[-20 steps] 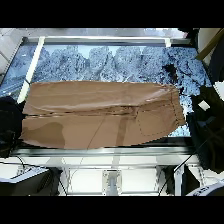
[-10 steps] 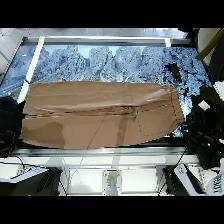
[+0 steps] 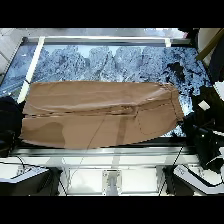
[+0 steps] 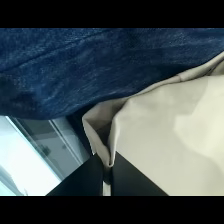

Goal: Fold the clothes and pants, and hang the long-sleeved shirts on hangers.

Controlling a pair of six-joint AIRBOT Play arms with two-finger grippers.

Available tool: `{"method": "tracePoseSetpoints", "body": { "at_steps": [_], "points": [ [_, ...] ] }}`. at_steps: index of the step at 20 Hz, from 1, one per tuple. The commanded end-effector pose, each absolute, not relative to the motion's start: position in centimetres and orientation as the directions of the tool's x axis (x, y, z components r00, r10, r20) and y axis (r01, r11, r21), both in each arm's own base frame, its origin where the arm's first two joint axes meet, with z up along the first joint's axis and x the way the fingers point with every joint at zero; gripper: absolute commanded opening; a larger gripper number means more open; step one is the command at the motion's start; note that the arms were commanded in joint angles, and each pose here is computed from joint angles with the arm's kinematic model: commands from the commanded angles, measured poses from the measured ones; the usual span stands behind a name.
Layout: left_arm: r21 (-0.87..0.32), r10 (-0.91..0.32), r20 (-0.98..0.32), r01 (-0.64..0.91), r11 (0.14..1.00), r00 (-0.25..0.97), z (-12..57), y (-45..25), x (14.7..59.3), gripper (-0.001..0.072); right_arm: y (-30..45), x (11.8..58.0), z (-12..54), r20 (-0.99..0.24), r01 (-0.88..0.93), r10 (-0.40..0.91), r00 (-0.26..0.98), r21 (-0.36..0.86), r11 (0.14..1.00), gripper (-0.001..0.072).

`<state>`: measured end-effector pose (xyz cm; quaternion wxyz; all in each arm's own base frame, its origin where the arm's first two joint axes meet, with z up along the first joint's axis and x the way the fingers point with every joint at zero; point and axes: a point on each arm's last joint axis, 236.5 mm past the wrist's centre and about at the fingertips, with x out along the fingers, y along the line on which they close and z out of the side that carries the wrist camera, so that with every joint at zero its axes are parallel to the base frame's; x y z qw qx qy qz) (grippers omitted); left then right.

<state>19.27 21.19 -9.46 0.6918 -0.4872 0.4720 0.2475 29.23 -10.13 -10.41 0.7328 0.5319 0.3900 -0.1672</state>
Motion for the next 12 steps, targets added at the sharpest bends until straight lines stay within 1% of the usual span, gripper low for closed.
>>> {"method": "tracePoseSetpoints", "body": {
  "at_steps": [1, 3, 5, 8, 10, 12],
  "points": [
    [-0.449, -0.092, -0.886, -0.788, 0.423, 0.455, -7.8, 22.2, 20.0, 0.0012, -9.7, 30.5, -8.8, -0.720, 0.603, 0.210, 0.662, 0.678, 0.421, 0.0033],
    [-0.438, -0.033, -0.876, -0.766, 0.471, 0.481, -4.6, 23.8, 20.7, 0.0012, -7.9, 30.7, -5.8, -0.691, 0.501, 0.301, 0.658, 0.699, 0.510, 0.0032],
    [-0.425, 0.034, -0.856, -0.740, 0.521, 0.515, -0.8, 25.2, 21.4, 0.0011, -7.0, 29.7, -3.0, -0.706, 0.455, 0.320, 0.632, 0.672, 0.584, 0.0032],
    [-0.395, 0.113, -0.821, -0.699, 0.595, 0.560, 5.0, 25.9, 22.2, 0.0010, -5.6, 27.3, 2.7, -0.736, 0.385, 0.306, 0.604, 0.605, 0.697, 0.0031],
    [-0.369, 0.153, -0.792, -0.664, 0.651, 0.590, 8.2, 25.7, 23.2, 0.0010, -4.9, 26.2, 7.3, -0.732, 0.334, 0.267, 0.627, 0.562, 0.756, 0.0030],
    [-0.340, 0.171, -0.760, -0.607, 0.718, 0.627, 10.8, 25.0, 25.6, 0.0008, -5.5, 26.3, 11.2, -0.710, 0.332, 0.195, 0.677, 0.531, 0.780, 0.0028]
  ]
}}
